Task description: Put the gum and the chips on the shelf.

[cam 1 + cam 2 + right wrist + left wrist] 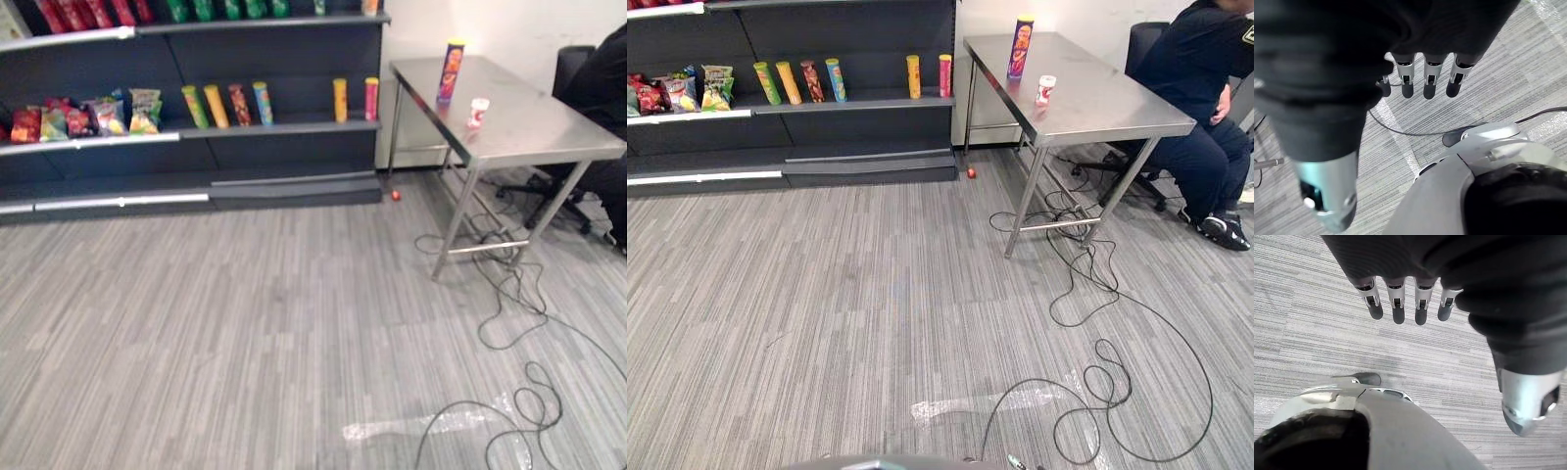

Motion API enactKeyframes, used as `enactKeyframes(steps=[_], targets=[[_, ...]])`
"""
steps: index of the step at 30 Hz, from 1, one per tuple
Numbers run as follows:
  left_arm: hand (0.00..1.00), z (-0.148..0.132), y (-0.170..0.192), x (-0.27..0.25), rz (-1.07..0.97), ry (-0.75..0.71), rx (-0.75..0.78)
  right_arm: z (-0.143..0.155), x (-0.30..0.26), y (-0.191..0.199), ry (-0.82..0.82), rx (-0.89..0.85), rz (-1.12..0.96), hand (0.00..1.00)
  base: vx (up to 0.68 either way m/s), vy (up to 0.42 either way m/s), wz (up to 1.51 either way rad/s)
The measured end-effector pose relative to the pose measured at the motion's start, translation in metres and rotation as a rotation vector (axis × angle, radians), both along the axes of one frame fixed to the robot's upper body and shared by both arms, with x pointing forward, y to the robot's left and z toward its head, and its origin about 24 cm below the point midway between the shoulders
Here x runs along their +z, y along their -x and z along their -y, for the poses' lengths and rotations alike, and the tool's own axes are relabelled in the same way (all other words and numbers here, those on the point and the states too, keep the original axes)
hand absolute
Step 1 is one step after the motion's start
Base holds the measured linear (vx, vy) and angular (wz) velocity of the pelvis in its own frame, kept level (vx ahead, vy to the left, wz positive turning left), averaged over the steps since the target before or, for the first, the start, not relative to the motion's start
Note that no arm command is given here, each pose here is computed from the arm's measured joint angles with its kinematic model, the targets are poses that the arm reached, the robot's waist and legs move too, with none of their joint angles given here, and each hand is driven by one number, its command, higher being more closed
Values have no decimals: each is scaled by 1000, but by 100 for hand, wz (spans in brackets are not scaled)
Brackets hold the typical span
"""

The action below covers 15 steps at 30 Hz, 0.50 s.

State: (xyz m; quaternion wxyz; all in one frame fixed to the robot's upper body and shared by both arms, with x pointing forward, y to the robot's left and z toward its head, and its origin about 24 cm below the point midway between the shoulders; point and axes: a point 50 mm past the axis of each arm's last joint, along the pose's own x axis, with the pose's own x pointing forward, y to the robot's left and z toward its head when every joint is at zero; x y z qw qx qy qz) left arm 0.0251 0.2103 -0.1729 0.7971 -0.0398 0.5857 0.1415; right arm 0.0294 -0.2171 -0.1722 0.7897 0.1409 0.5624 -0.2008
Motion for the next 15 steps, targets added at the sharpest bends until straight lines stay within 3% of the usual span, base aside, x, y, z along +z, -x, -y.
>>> enactKeyframes(steps=[15], targets=[[0,1,-6,0,14,6,1,0,1,-12,-13,-48,39,0,-13,-29,-5]])
